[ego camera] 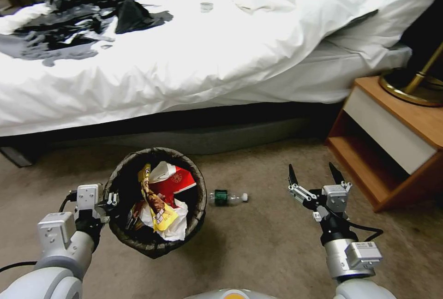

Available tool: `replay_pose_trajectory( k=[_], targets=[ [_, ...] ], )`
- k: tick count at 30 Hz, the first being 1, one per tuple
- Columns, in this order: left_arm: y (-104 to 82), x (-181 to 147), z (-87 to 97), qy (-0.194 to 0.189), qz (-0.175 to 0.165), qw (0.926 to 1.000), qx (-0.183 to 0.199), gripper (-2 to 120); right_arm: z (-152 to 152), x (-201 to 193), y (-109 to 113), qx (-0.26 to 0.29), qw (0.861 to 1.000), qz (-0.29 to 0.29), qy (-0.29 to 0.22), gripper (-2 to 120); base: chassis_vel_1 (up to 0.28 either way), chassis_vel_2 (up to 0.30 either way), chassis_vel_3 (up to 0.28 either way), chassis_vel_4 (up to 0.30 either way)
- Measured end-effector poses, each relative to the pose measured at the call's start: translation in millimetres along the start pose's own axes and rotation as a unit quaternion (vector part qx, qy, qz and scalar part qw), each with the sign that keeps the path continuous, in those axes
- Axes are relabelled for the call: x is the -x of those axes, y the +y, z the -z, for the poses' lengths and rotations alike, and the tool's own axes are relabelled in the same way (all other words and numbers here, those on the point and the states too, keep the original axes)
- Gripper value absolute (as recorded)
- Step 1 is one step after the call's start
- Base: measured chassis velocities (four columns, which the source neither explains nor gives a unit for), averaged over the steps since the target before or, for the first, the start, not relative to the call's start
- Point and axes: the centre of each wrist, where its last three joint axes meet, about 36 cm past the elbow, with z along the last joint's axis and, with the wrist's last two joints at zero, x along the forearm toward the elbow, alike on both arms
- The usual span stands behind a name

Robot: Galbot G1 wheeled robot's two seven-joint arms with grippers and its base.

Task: Pick up the trash bin, then pick up the garbage from the floor and place it into the trash bin.

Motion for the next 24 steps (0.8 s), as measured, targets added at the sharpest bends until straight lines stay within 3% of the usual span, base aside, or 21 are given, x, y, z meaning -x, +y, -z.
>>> replay_pose_trajectory(
  k=[16,24],
  targets=[
    [-0.2,-1,-1.4,0.002,0.0,1.0,0.001,1,-4,-1,3,0.003,1.0,0.004,0.009,100,0.074,0.072,0.073,0.073],
    [0.1,-2,-4.0,0.004,0.0,1.0,0.001,1,-6,21,-16,0.0,0.998,0.026,0.056,100,0.016,0.013,0.015,0.017]
  ],
)
